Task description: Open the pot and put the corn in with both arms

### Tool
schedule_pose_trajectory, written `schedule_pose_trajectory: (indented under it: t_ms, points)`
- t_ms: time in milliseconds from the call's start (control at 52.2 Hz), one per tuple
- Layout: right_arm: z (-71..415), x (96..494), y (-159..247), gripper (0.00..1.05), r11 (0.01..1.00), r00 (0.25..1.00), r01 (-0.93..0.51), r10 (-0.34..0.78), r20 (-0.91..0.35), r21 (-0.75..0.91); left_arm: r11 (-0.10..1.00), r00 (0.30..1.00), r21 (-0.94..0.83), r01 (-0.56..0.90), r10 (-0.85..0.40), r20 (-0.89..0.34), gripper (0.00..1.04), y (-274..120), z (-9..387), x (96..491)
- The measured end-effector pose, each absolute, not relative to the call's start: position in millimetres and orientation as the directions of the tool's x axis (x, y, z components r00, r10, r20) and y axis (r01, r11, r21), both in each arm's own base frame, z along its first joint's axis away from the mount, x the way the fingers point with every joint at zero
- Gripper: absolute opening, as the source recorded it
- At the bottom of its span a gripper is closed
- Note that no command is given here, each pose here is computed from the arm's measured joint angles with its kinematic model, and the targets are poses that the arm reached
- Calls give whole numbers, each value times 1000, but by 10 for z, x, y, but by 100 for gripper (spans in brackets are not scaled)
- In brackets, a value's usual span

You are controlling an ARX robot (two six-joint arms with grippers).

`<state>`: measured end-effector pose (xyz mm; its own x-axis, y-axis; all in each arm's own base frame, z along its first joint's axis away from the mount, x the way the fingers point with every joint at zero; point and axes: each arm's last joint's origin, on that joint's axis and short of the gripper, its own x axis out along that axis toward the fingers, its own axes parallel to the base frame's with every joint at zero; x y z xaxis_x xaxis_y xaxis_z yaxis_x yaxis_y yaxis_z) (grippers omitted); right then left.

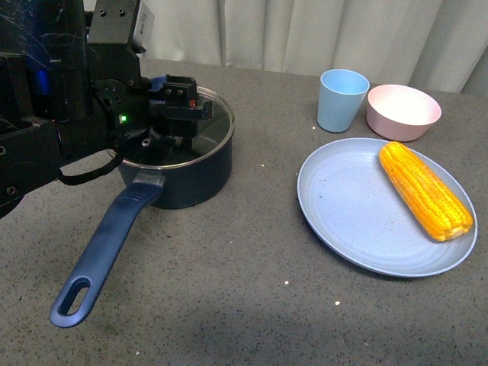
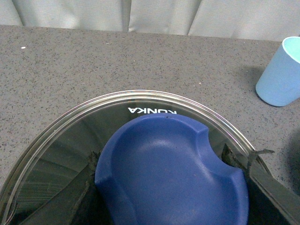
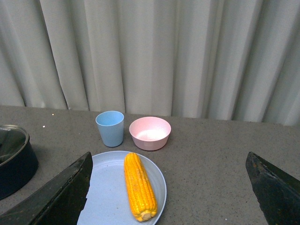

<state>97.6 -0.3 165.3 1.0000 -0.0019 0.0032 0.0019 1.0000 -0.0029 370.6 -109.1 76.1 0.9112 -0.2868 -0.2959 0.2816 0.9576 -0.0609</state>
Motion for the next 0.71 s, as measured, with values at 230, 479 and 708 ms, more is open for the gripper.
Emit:
schedule_pose_trajectory:
  t_ms: [230,479,708]
  points:
    - [1653,976,-2,96,1000,1000,2,-2,3,-3,957,912,-49,285,-287,-294,60,-1087,812,3708]
    - [1653,976,-3,96,1000,1000,2,-2,3,-3,967,942,-59,247,-254,-221,60,-908,1074,3755]
    - [1653,976,-3,96,1000,1000,2,-2,3,-3,992,979,-53,115,-122,-163,60,-308,1112,3806]
